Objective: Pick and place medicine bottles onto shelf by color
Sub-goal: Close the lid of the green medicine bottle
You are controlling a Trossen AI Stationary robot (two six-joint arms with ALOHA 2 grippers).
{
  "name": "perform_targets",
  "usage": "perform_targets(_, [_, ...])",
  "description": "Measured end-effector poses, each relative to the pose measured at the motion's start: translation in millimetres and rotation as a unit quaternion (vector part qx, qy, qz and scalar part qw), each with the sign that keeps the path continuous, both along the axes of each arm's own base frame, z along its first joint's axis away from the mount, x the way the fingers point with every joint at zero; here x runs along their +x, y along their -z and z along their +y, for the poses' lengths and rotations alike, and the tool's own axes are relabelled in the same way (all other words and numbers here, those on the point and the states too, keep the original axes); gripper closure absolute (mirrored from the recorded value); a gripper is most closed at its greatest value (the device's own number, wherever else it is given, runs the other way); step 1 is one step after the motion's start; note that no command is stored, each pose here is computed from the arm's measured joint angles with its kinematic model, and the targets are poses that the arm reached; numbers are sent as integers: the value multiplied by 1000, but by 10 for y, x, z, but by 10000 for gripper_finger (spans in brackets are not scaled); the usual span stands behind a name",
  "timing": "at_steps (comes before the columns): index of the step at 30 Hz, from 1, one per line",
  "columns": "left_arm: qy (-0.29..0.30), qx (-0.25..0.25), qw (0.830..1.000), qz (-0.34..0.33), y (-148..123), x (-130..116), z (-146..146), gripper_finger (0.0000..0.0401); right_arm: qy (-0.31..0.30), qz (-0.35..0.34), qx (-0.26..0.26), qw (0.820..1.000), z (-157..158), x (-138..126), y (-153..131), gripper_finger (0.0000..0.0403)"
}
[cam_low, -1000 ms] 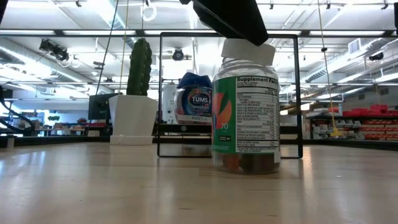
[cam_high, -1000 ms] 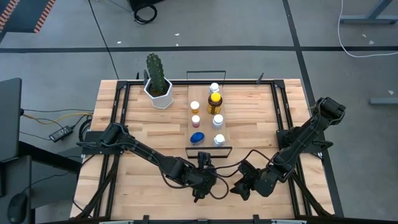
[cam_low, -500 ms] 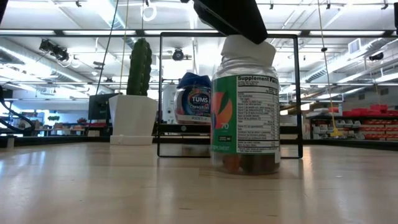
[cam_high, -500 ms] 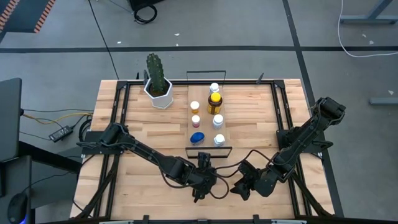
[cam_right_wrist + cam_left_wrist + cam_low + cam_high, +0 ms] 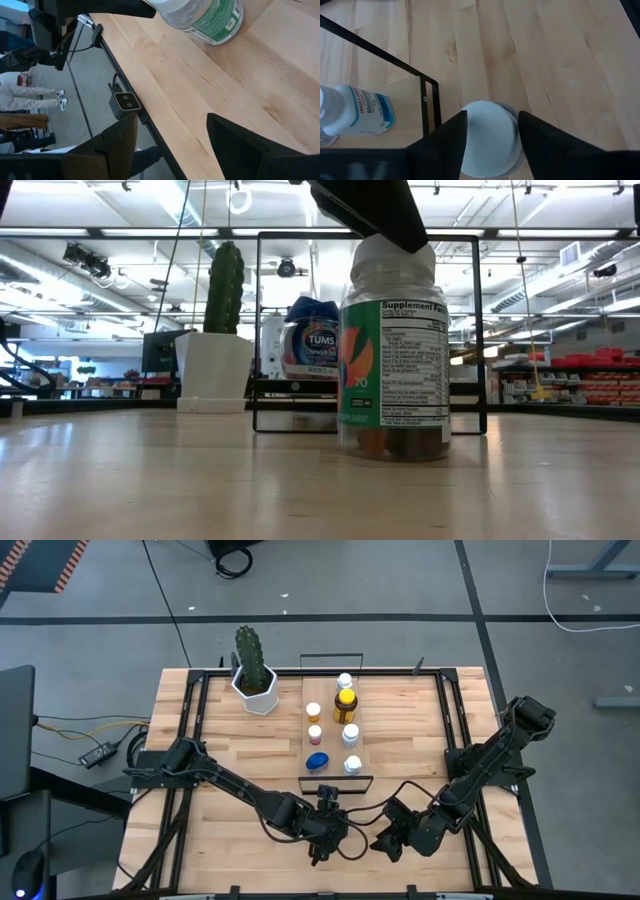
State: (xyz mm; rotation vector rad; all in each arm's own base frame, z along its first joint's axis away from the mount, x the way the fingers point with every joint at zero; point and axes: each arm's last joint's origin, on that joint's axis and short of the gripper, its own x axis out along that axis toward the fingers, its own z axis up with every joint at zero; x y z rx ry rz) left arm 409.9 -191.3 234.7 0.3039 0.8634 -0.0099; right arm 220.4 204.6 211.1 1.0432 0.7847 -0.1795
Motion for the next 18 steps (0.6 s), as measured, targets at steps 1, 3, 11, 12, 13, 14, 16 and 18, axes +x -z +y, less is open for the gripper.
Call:
perform_targets(1, [0, 0, 1000, 0, 0, -1, -2, 221, 0, 0, 0, 1000, 0, 0, 0, 158])
perform_targets(3, [1, 0, 1000, 0, 1, -4, -8, 226, 0, 0, 0, 1000, 0, 0, 0, 158])
perform_targets(11, [1, 1, 1000, 0, 1, -5, -10, 229, 0, 0, 0, 1000, 0, 0, 0, 158])
perform_targets(12, [0, 0, 1000, 0, 1, -6, -12, 229, 0, 0, 0, 1000, 0, 0, 0, 158])
perform_targets(13, [-2, -3, 1000, -1, 1, -8, -17, 230, 0, 0, 0, 1000, 0, 0, 0, 158])
perform_targets(14, [-4, -5, 1000, -2, 0, -12, -26, 231, 0, 0, 0, 1000, -1, 0, 0, 158])
perform_targets(16, [-6, -8, 1000, -2, -7, -21, -36, 233, 0, 0, 0, 1000, 0, 0, 0, 158])
perform_targets(18, [-8, -12, 1000, -5, -15, -31, -56, 234, 0, 0, 0, 1000, 0, 0, 0, 158])
